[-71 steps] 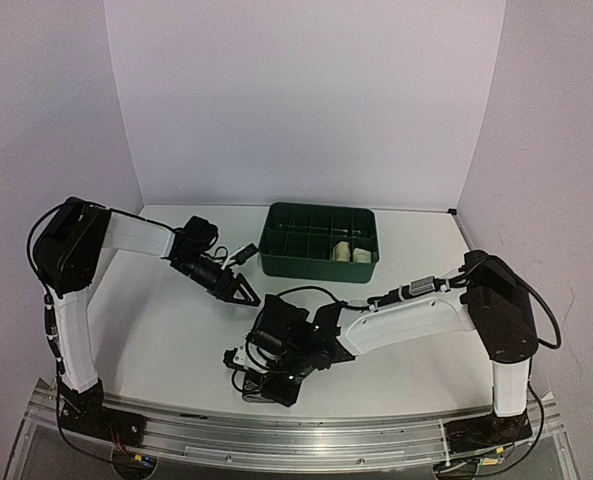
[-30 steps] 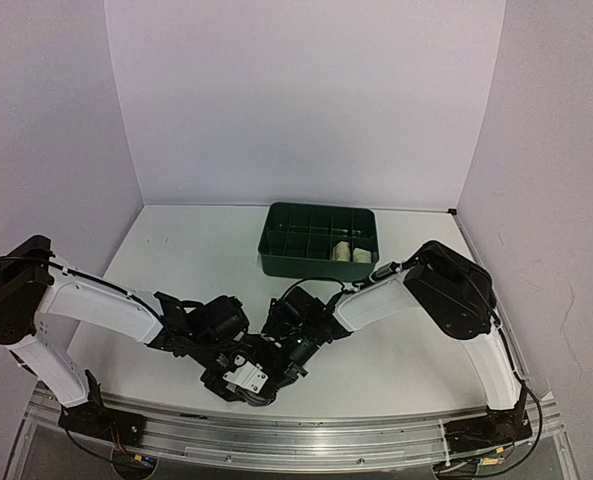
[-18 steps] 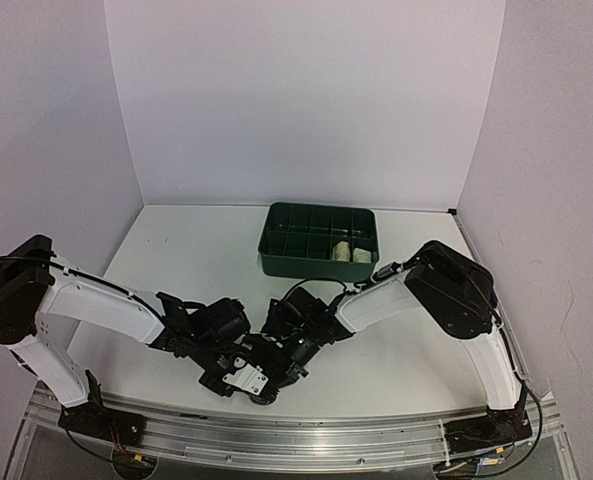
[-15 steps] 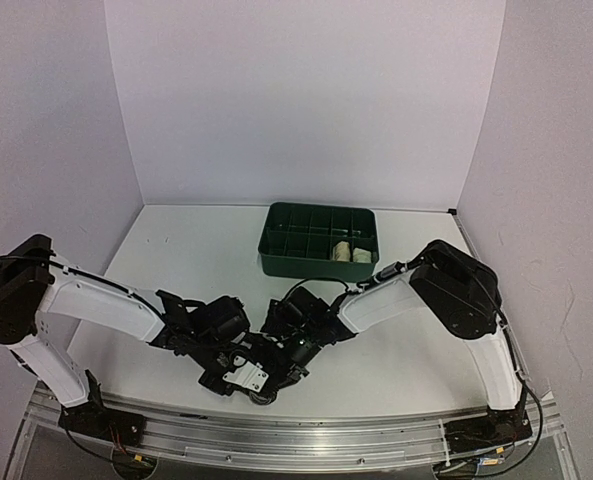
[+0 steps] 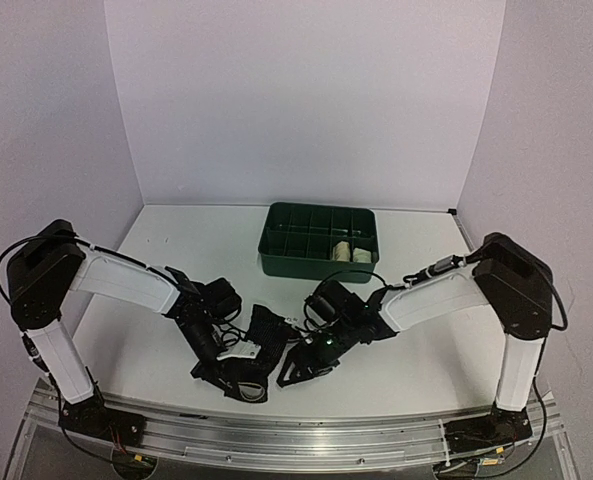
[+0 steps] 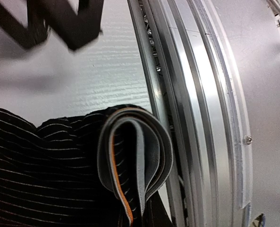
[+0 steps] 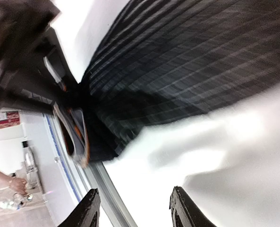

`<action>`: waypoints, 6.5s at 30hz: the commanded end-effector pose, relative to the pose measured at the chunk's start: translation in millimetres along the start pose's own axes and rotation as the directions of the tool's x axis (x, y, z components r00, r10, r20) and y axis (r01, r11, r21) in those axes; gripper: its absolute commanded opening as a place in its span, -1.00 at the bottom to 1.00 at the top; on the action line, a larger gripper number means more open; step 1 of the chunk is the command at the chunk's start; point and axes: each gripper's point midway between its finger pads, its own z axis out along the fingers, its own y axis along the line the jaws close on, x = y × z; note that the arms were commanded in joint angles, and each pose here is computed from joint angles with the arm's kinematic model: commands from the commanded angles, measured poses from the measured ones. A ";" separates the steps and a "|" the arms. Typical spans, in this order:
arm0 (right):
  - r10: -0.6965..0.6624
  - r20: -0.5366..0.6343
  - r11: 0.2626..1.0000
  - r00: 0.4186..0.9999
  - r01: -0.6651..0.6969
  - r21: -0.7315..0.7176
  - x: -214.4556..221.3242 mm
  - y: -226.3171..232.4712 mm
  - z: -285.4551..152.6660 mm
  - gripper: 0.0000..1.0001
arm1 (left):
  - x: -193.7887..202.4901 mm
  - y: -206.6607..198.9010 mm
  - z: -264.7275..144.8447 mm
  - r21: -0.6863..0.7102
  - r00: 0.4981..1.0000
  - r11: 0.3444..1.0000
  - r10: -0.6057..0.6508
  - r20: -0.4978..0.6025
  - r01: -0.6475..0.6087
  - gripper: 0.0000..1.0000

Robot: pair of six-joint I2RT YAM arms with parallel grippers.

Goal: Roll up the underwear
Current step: Roll the underwear to the center of the board.

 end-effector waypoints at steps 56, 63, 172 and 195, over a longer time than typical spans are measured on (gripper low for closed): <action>-0.535 -0.452 0.668 0.713 0.685 0.291 55.7 -9.3 69.4 -1.00 | 2.5 54.9 -80.4 0.231 0.898 0.928 -0.349 0.268 0.292 0.22; -0.297 -0.406 0.903 0.864 0.393 0.176 67.1 -4.4 85.2 -1.00 | 35.2 56.5 -117.2 -0.040 0.946 0.981 -0.173 0.276 0.191 0.17; 0.244 0.417 0.887 0.875 -0.376 0.269 -123.8 -76.0 -45.5 -0.48 | 21.7 -24.8 -9.3 0.221 0.981 0.957 -0.195 0.007 0.188 -1.00; -0.865 -0.027 0.438 0.501 0.780 0.447 -35.7 82.2 28.2 0.10 | 47.7 28.9 0.5 0.236 0.928 0.901 -0.373 -0.006 0.364 -1.00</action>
